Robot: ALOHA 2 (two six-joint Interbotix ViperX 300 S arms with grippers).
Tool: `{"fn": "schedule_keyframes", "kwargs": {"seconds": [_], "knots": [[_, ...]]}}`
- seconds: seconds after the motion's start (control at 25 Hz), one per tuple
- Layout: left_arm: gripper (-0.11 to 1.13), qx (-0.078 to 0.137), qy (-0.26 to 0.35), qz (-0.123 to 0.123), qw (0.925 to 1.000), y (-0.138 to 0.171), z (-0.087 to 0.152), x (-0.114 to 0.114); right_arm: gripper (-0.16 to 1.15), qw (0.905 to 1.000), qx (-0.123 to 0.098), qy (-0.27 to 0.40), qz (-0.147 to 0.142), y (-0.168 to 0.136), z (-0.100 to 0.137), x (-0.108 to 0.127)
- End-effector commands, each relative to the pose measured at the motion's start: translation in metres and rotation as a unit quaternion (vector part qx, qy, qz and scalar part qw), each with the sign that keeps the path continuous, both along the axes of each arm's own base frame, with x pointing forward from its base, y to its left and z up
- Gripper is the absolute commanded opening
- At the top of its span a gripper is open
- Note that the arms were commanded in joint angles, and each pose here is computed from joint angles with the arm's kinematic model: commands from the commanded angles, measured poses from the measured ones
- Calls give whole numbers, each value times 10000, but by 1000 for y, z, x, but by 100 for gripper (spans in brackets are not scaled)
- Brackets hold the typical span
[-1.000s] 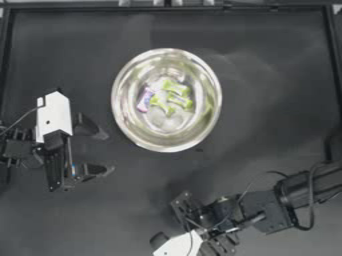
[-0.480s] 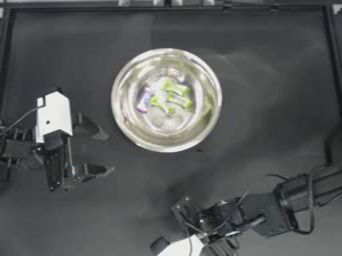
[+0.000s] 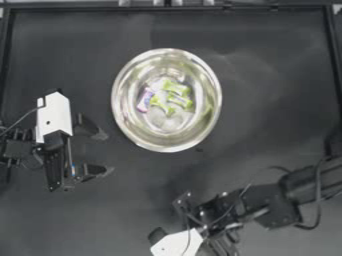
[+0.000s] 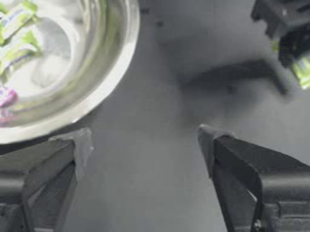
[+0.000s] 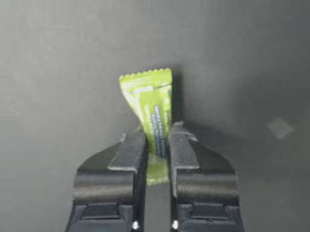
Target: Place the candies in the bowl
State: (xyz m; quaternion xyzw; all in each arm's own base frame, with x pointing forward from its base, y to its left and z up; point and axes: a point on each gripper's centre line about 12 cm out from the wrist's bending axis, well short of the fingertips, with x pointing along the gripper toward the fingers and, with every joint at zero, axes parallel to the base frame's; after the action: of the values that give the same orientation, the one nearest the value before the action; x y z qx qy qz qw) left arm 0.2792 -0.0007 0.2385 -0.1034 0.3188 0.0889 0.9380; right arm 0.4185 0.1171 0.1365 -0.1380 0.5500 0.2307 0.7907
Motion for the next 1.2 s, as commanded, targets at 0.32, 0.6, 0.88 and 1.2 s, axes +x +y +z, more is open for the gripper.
{"fn": "schedule_keyframes", "kwargs": {"seconds": [0.32, 0.6, 0.88, 1.2], "knots": [[101, -9, -58, -5, 10000, 0, 2, 1, 40, 9892, 268, -1154, -865, -60, 72, -7], [101, 5, -42, -13, 10000, 0, 1, 0, 40, 9734, 218, -1542, -1682, -125, 93, -9], [101, 31, -40, -30, 10000, 0, 1, 0, 40, 9473, 79, -2008, -2494, -189, 99, -7], [101, 38, 0, -39, 10000, 0, -2, -2, 41, 9239, 115, -1970, -3279, -245, 79, -6]]}}
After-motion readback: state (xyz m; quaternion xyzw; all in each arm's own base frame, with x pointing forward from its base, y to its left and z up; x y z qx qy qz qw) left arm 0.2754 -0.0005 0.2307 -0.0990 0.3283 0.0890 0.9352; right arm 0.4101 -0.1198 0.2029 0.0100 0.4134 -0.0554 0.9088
